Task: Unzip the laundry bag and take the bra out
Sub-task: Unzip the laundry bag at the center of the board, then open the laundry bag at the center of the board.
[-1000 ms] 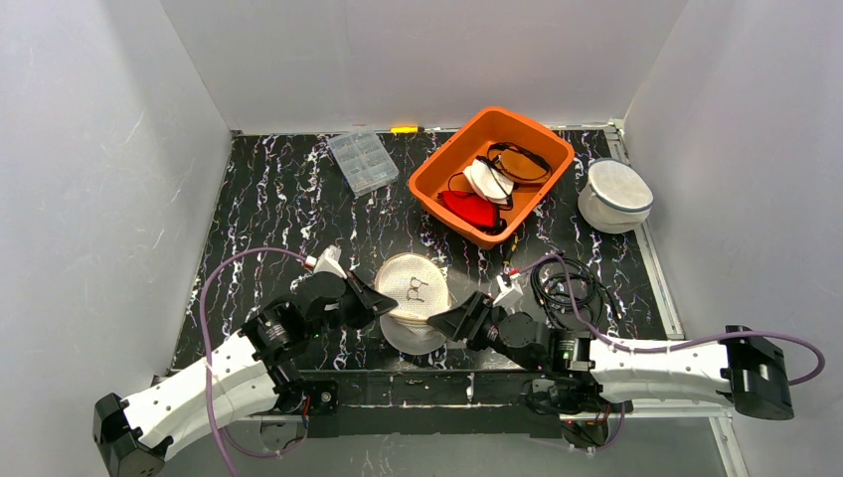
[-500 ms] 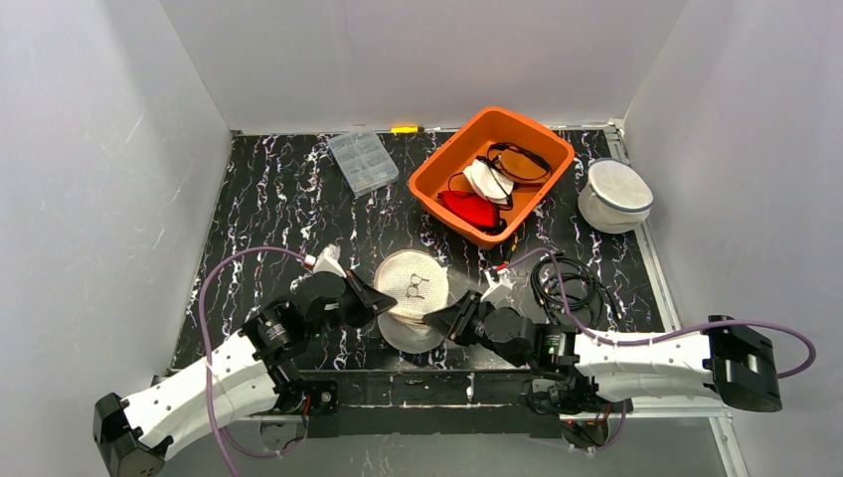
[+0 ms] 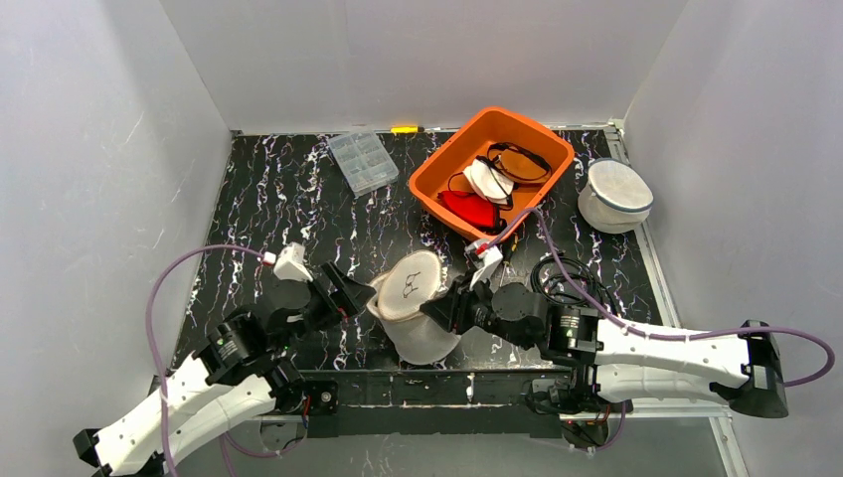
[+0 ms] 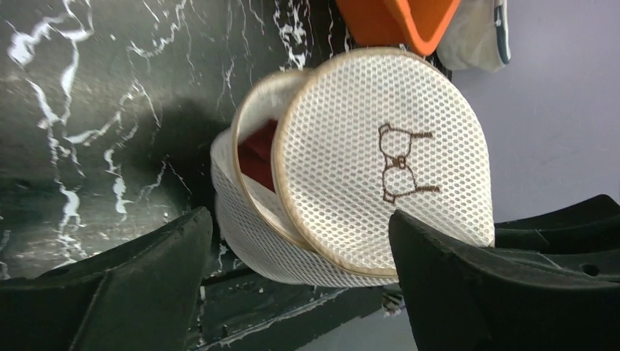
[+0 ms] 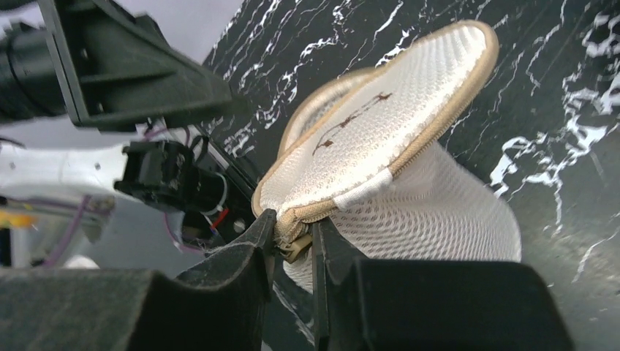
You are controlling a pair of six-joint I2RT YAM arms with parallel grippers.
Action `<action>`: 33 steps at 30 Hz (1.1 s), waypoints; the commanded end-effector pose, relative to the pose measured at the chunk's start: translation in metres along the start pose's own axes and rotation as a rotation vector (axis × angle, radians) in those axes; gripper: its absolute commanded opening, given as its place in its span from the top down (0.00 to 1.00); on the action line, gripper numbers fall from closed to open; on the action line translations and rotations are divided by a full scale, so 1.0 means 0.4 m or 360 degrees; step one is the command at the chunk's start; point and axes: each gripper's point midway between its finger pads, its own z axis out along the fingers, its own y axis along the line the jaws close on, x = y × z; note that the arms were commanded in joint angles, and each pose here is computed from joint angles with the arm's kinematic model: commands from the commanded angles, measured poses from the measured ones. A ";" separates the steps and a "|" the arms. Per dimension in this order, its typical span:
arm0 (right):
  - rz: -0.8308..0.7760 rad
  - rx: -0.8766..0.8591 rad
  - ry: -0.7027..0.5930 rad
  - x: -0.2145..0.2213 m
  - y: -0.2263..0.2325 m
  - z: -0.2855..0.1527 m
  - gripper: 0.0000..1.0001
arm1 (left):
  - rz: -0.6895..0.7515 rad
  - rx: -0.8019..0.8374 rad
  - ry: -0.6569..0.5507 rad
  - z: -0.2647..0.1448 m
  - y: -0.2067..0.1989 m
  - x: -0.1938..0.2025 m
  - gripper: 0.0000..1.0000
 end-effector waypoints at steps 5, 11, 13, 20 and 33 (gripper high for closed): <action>-0.0547 -0.0319 0.0172 -0.019 0.082 -0.032 0.99 | 0.0297 -0.0079 -0.0092 -0.029 0.037 -0.039 0.04; -0.0625 -0.0431 0.0271 0.019 0.085 -0.034 0.99 | 0.0316 -0.0007 0.0114 0.031 0.026 0.040 0.02; -0.0633 -0.0451 0.0299 0.034 0.080 -0.039 0.99 | 0.0307 -0.0034 0.0152 0.049 0.037 0.055 0.02; -0.0587 -0.0451 0.0320 0.062 0.049 -0.069 0.99 | 0.0317 -0.0213 0.0198 0.084 0.093 0.058 0.06; -0.0538 -0.0410 0.0303 0.073 0.019 -0.086 0.99 | 0.0304 -0.0224 0.0225 0.066 0.134 0.080 0.33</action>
